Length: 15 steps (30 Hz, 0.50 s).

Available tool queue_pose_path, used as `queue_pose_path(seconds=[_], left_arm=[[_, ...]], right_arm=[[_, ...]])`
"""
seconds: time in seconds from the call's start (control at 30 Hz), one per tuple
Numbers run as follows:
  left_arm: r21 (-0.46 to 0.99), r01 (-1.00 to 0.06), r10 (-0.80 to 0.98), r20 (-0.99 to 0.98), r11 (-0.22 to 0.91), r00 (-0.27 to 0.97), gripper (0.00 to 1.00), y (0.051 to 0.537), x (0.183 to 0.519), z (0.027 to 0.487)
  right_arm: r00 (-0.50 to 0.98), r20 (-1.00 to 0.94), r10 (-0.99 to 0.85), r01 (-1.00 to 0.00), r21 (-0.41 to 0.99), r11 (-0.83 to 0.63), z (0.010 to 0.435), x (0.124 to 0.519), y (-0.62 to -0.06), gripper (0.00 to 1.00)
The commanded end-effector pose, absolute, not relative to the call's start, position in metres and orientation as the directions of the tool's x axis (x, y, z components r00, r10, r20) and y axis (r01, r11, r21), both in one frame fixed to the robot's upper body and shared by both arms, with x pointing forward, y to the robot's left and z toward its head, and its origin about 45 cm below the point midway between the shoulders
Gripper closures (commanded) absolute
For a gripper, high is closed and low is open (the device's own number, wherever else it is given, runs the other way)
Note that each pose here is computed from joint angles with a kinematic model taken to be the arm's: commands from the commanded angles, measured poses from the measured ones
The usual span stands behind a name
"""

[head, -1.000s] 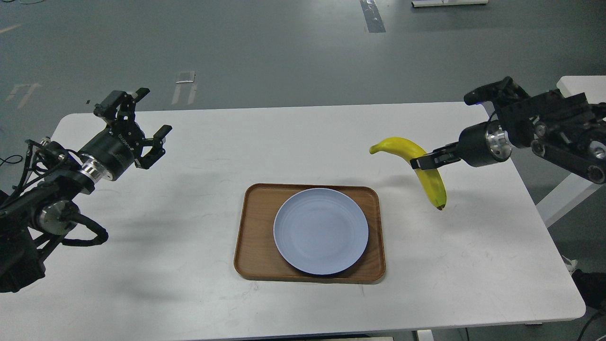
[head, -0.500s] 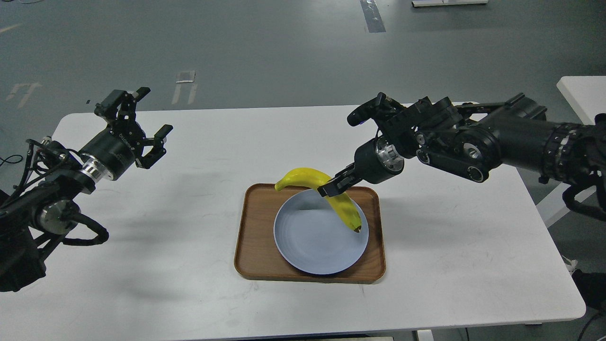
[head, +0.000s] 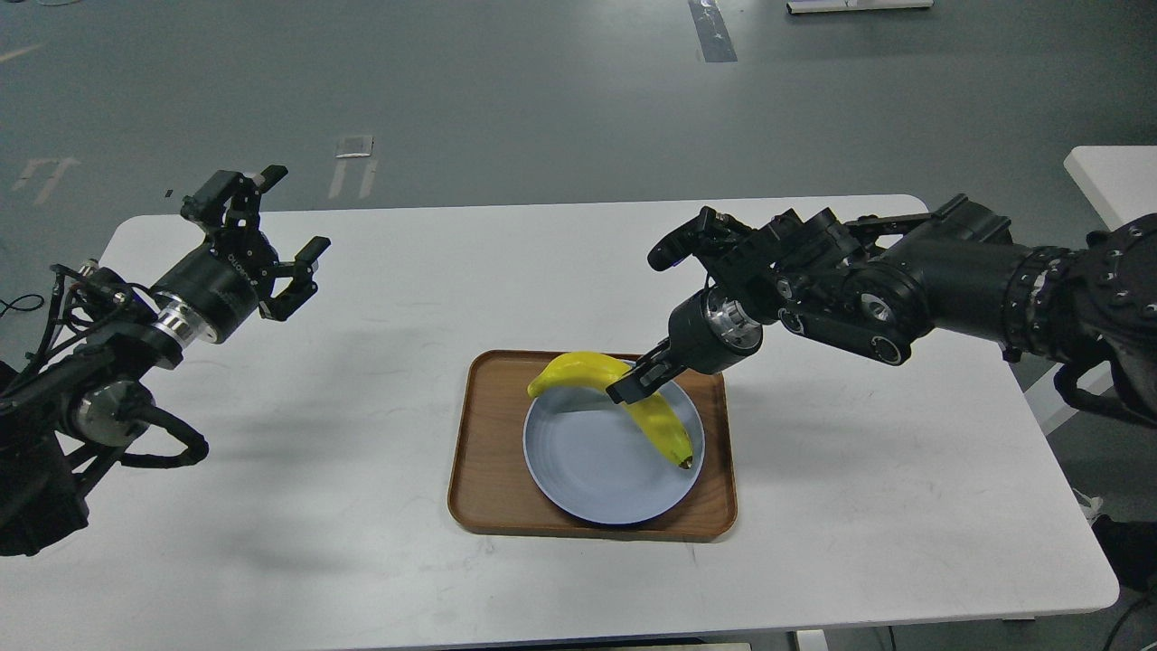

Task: Place banana on plate with both arms
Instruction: 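Open the right gripper and lift it away from the banana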

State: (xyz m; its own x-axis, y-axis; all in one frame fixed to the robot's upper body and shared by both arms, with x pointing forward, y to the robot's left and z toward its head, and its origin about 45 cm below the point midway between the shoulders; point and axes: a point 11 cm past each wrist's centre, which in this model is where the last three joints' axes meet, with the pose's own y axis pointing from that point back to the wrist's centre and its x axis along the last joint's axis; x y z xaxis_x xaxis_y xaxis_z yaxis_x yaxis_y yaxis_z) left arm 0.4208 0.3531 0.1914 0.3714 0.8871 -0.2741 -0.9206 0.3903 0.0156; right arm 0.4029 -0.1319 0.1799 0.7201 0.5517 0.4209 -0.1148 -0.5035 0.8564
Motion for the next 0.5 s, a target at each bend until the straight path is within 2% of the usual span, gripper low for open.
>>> queue_pose_path(seconds=[0.0,0.1,0.17,0.3,0.37,0.47], left_arm=[[0.016,-0.922,0.889,-0.272,0.387,0.369,0.02,0.355,0.421,0.192],[0.016,-0.922,0.889,-0.272,0.387,0.369,0.02,0.355,0.421,0.192],[0.013,-0.922,0.889,-0.272,0.387,0.369,0.02,0.355,0.421,0.193],[0.014,-0.921,0.888,-0.273,0.389,0.37,0.02,0.354,0.421,0.193],[0.014,-0.921,0.887,-0.273,0.39,0.372,0.02,0.353,0.421,0.192],[0.015,-0.92,0.885,-0.278,0.392,0.372,0.02,0.351,0.421,0.191]], right_arm=[[0.734,0.452,0.507,-0.147,0.835,-0.531,0.189,0.412,-0.132,0.01],[0.775,0.5,0.386,-0.201,0.774,-0.601,0.21,0.425,-0.134,0.0],[0.799,0.562,0.216,-0.306,0.688,-0.658,0.244,0.45,-0.147,0.0],[0.81,0.582,-0.069,-0.444,0.532,-0.721,0.28,0.474,-0.173,0.0],[0.795,0.521,-0.312,-0.554,0.412,-0.723,0.285,0.484,-0.21,0.0],[0.751,0.393,-0.531,-0.648,0.284,-0.707,0.276,0.487,-0.235,0.0]])
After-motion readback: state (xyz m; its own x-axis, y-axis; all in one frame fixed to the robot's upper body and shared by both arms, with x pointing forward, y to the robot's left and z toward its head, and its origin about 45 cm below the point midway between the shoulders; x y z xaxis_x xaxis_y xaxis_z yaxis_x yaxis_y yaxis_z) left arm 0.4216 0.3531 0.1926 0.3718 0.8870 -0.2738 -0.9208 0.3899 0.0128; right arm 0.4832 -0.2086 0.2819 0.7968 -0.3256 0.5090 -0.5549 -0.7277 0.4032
